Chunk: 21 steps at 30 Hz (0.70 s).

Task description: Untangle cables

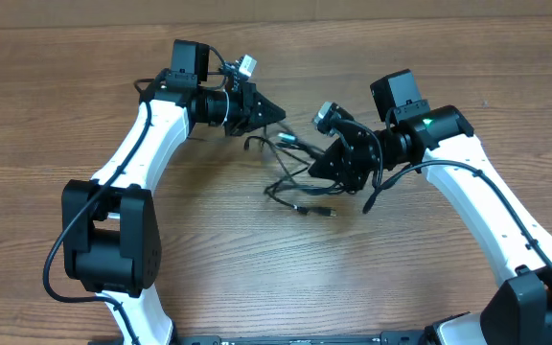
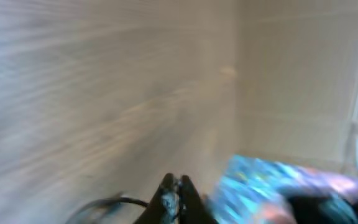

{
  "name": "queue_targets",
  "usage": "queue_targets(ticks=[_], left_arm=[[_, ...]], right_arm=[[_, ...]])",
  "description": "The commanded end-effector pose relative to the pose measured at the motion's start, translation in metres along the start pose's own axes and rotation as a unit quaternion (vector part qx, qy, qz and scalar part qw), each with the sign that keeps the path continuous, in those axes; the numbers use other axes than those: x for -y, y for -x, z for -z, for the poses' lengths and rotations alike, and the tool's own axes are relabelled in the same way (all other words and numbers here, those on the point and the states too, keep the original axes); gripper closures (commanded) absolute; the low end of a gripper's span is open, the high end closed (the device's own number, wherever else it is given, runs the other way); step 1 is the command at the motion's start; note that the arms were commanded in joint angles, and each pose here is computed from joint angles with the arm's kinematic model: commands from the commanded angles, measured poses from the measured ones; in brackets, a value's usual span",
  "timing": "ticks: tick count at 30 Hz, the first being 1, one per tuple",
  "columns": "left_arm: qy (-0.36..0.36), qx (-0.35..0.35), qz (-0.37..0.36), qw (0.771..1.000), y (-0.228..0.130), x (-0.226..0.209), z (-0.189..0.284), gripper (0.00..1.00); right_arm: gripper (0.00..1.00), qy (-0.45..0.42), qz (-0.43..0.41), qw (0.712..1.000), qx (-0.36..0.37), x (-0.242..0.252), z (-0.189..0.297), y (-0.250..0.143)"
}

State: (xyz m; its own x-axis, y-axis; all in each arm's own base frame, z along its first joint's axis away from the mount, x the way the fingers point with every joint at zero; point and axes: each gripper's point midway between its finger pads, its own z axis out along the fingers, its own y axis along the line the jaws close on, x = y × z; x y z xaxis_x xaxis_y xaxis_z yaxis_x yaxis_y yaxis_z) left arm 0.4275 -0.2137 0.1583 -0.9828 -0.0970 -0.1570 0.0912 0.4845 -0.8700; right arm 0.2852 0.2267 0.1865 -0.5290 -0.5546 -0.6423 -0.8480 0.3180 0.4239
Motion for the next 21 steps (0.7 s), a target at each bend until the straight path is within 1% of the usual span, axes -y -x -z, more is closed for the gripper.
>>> queue_targets(ticks=[1,4,5,9,11,13,14,15,16,17,18,20,21], left_arm=[[0.113,0.079,-0.04,0.99,0.035,-0.046,0.028,0.96],[0.116,0.068,-0.074,0.988,0.031,-0.045,0.024,0.96],[0.118,0.057,-0.095,0.987,0.026,-0.044,0.022,0.96],[0.115,0.03,-0.126,0.985,0.014,-0.042,0.015,0.96],[0.093,0.018,-0.148,0.984,0.009,-0.035,0.013,0.96],[0.057,0.008,-0.173,0.983,0.005,-0.023,0.011,0.96],[0.027,0.004,-0.19,0.981,0.002,-0.013,0.01,0.96],[-0.012,0.007,-0.204,0.979,0.004,0.0,0.014,0.89],[-0.03,0.01,-0.21,0.977,0.005,0.005,0.016,0.84],[-0.067,0.014,-0.222,0.973,0.007,0.016,0.023,0.7],[-0.092,0.017,-0.231,0.968,0.008,0.023,0.027,0.65],[-0.156,0.026,-0.259,0.953,0.011,0.04,0.046,0.44],[-0.18,0.031,-0.27,0.945,0.013,0.045,0.056,0.41]], right_arm=[[0.96,0.093,0.093,0.987,0.093,-0.049,0.021,0.032],[0.96,0.108,0.096,0.98,0.134,-0.05,0.032,0.047],[0.96,0.094,0.065,0.982,0.151,-0.037,0.039,0.057],[0.96,0.068,-0.005,0.979,0.19,-0.011,0.057,0.078],[0.96,0.063,-0.024,0.977,0.203,-0.005,0.063,0.085],[0.96,0.063,-0.032,0.975,0.209,-0.004,0.066,0.089],[0.96,0.063,-0.031,0.975,0.209,-0.004,0.066,0.089],[0.96,0.063,-0.031,0.975,0.209,-0.004,0.066,0.089],[0.96,0.063,-0.032,0.975,0.209,-0.004,0.065,0.089],[0.96,0.064,-0.034,0.975,0.208,-0.004,0.065,0.089],[0.96,0.064,-0.034,0.975,0.208,-0.004,0.065,0.089],[0.96,0.065,-0.039,0.975,0.208,-0.004,0.065,0.089],[0.96,0.065,-0.043,0.975,0.208,-0.004,0.066,0.089]])
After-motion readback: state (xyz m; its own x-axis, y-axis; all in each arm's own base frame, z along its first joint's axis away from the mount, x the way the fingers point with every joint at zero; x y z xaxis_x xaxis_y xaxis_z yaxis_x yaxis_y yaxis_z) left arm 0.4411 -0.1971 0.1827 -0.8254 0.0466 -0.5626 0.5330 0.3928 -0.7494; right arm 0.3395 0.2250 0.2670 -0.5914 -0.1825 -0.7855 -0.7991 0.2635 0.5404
